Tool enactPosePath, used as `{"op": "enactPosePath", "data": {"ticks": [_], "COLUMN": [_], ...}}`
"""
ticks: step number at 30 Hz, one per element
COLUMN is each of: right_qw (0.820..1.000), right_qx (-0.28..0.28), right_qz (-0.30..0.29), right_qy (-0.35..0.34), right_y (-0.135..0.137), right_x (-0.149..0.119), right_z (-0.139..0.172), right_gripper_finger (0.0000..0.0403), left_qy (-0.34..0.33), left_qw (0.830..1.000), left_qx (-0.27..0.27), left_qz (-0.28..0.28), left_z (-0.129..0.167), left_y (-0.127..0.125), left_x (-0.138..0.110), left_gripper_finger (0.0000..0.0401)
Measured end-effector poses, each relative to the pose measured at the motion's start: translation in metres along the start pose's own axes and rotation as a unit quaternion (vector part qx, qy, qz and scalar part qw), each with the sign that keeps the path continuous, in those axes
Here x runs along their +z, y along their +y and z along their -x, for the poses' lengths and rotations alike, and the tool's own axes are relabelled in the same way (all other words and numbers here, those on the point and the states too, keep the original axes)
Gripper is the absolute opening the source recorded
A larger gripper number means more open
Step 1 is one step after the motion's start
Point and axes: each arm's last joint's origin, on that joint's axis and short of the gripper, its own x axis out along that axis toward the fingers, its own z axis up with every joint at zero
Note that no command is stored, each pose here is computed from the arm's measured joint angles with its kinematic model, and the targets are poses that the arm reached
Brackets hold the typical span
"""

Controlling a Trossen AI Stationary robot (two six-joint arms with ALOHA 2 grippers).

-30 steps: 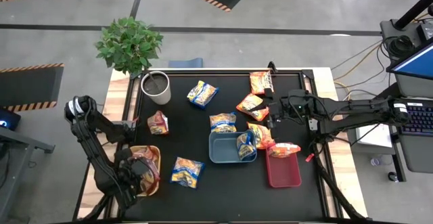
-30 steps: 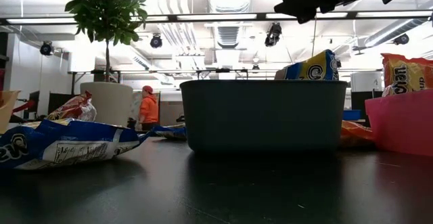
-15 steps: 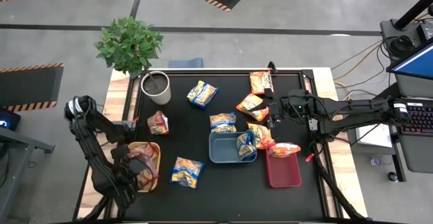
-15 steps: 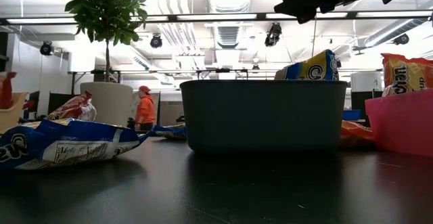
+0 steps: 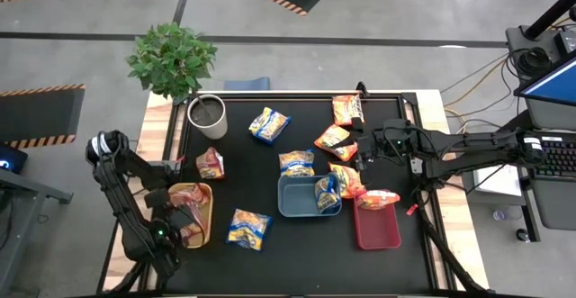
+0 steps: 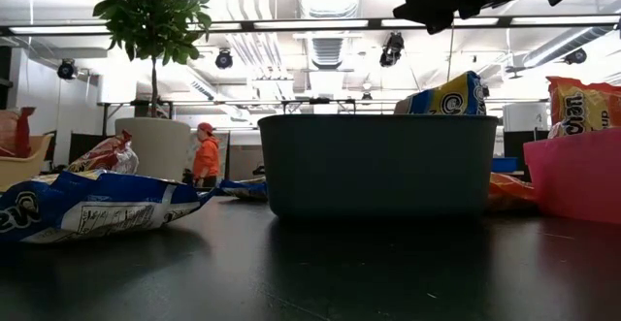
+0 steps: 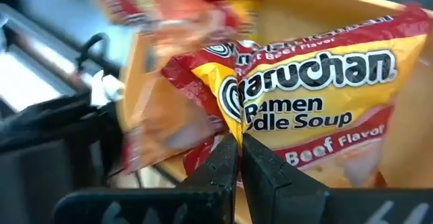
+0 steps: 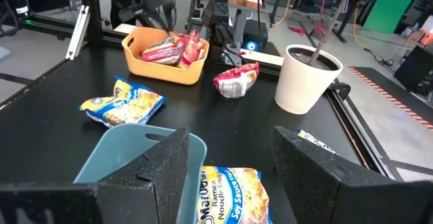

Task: Sort Maruchan noodles
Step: Put the right red noodle pack into the yellow bin, then put the top blue noodle pack into the blue bin

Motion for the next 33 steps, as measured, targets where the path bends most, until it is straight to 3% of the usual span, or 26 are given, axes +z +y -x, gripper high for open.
{"op": "enactPosePath", "data": {"ticks": [8, 22, 31, 33], "right_qw": [1.000, 1.000, 0.999, 0.999], "right_qx": [0.000, -0.001, -0.001, -0.001], "right_qz": [-0.004, -0.024, -0.034, -0.035], "right_qy": [0.000, -0.005, -0.004, -0.003], "right_y": [0.000, 0.000, 0.000, 0.000], "right_x": [0.000, 0.001, 0.001, 0.001], "right_z": [0.000, 0.000, 0.000, 0.000], "right_gripper_finger": [0.0201, 0.0201, 0.0201, 0.0201], "left_qy": [0.000, -0.006, -0.008, -0.035], "left_qw": [1.000, 0.996, 0.995, 0.995], "left_qx": [-0.003, -0.085, -0.087, -0.084], "left_qz": [-0.030, -0.036, -0.040, -0.041], "left_z": [0.001, 0.053, 0.058, 0.059], "left_y": [-0.028, -0.057, -0.074, -0.074], "left_x": [0.001, 0.010, 0.012, 0.014], "left_gripper_finger": [0.0000, 0.0000, 0.0000, 0.0000]}}
